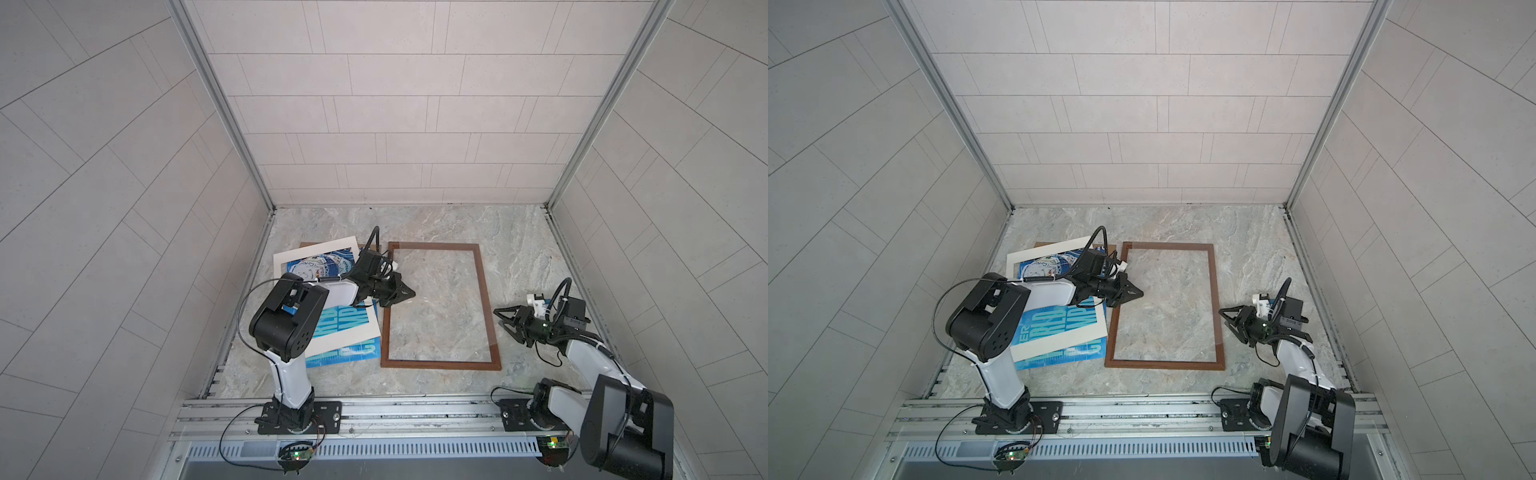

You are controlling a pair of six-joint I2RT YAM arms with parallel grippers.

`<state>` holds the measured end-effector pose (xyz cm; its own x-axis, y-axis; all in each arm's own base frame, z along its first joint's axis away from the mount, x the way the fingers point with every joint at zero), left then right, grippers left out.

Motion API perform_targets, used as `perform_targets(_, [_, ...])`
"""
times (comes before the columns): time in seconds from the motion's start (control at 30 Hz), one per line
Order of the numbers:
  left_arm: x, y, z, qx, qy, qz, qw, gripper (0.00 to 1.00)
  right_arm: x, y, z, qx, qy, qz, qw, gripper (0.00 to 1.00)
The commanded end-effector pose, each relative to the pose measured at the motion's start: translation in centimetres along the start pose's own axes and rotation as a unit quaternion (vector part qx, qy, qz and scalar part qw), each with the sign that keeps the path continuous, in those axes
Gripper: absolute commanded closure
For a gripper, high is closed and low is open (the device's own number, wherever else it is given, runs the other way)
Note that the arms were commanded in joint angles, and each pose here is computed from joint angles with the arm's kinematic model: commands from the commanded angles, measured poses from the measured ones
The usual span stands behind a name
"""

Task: Put the photo into the frame

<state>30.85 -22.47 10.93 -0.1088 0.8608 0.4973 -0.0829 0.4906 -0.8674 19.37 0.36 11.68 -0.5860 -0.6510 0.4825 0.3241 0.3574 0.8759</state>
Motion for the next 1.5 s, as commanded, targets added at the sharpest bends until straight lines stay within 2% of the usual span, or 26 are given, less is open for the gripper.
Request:
perform_targets(0.0, [-0.1, 0.2, 0.3, -0.007, 0.009, 0.001, 1.000, 1.00, -0.4, 0.0, 0.3, -0.003, 0.006, -0.006, 1.000, 0.55])
perform_targets(0.1, [-0.1, 0.2, 0.5, -0.004, 0.011, 0.003, 1.000, 1.00, -1.1, -0.5, 0.7, -0.006, 0.022, 0.007, 1.000, 0.55])
perform_targets(0.17, [-0.1, 0.1, 0.7, -0.002, 0.011, 0.005, 1.000, 1.00, -1.5, -0.9, 0.9, -0.003, 0.029, 0.019, 0.999, 0.60])
perform_targets(0.47, [0.3, -1.5, 0.6, -0.004, 0.014, 0.026, 1.000, 1.00, -1.5, -0.6, 1.2, 0.004, 0.043, 0.041, 0.998, 0.99])
perform_targets(0.6, [1.1, -1.8, 0.7, -0.010, 0.015, 0.020, 1.000, 1.00, -1.1, 0.2, 1.3, 0.003, 0.039, 0.034, 0.999, 1.00])
perform_targets(0.77, [2.2, -0.4, 1.0, -0.013, 0.017, -0.014, 1.000, 1.00, -0.9, 0.8, 1.8, -0.003, 0.047, 0.024, 0.999, 1.00])
perform_targets(1.07, [3.0, 1.2, 1.5, -0.043, 0.016, -0.078, 0.996, 1.00, -1.5, 0.7, 3.8, 0.045, 0.070, 0.071, 0.994, 1.00])
perform_targets(1.47, [2.8, 1.7, 1.2, -0.055, 0.016, -0.092, 0.994, 1.00, -1.8, 0.8, 4.2, 0.061, 0.080, 0.081, 0.992, 1.00])
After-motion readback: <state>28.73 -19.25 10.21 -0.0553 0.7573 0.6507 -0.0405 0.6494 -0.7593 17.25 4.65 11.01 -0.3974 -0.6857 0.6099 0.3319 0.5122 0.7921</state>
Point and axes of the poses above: each gripper's point midway between its finger pads, its own x axis back along the fingers, its own y axis along the line the jaws close on, z = x × y, the point moved 8 cm from there along x, back along the fingers, and after that the axes turned 1 degree about -x, right-handed, at the moved point
